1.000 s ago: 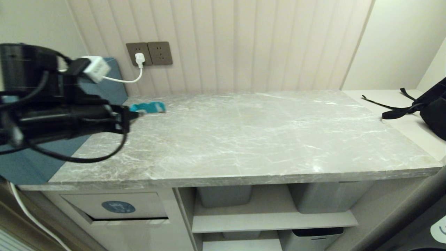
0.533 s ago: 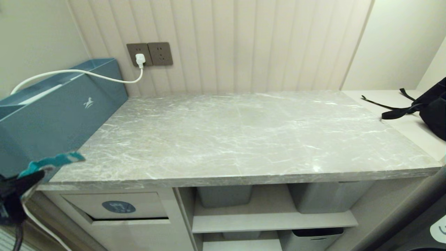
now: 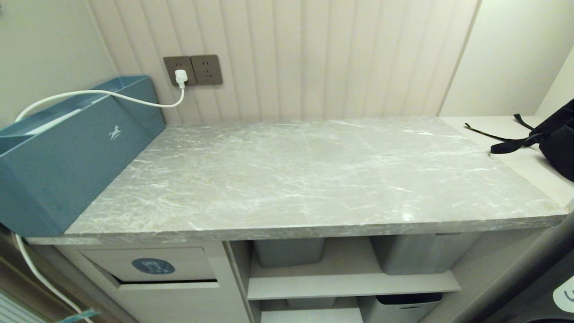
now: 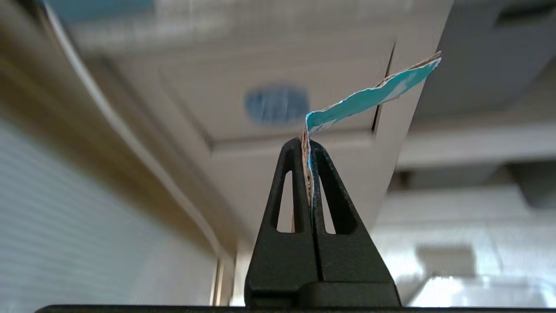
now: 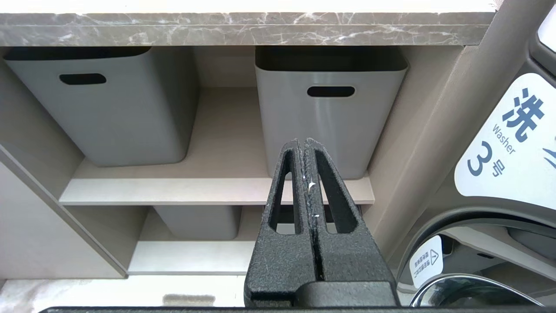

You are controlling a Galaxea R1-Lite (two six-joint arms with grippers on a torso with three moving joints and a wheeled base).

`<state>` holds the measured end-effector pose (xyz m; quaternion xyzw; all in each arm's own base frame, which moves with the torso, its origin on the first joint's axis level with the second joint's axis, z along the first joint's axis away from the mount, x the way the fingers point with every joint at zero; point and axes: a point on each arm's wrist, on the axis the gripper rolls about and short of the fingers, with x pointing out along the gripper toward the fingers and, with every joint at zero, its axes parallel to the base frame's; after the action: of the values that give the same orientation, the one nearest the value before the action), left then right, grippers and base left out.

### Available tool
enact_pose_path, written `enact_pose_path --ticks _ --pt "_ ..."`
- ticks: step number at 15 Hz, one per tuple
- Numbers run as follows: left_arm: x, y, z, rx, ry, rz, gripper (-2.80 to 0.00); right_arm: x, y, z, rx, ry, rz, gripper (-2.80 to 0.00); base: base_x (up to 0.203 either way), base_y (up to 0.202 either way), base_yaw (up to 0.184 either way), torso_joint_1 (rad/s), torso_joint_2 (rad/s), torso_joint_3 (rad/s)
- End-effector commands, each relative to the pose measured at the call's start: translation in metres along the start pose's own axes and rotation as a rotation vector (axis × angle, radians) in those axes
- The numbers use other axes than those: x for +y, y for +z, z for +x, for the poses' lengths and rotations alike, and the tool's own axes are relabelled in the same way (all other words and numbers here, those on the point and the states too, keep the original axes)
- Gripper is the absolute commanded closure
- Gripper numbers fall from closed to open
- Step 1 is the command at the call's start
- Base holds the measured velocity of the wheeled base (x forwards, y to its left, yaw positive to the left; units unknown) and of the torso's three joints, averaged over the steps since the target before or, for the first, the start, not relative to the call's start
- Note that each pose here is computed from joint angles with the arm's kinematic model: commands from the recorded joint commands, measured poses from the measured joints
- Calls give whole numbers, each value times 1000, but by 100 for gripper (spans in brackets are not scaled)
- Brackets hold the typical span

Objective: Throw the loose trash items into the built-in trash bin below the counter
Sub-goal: Put the garbage in the trash can

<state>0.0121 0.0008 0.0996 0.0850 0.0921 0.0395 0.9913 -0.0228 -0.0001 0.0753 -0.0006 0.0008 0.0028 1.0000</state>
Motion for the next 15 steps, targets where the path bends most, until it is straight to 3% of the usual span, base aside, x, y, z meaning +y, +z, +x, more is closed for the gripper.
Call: enact_pose_path --ticks 1,2,4,8,11,15 --pt "-2 -16 -9 43 16 -28 0 0 0 0 0 1 0 0 0 0 0 0 0 0" --pt "-3 -17 -9 57 21 -86 0 0 0 0 -2 2 0 0 0 0 0 0 0 0" --pt "-5 -24 -10 139 -23 -104 0 0 0 0 0 1 0 0 0 0 0 0 0 0" --pt "-5 -23 -9 108 -52 -78 0 0 0 0 0 1 0 0 0 0 0 0 0 0" --pt "-5 -23 -8 110 -166 -48 0 0 0 0 -1 1 0 0 0 0 0 0 0 0" --pt "-4 -25 -18 -10 -136 -51 0 0 0 0 0 1 0 0 0 0 0 0 0 0"
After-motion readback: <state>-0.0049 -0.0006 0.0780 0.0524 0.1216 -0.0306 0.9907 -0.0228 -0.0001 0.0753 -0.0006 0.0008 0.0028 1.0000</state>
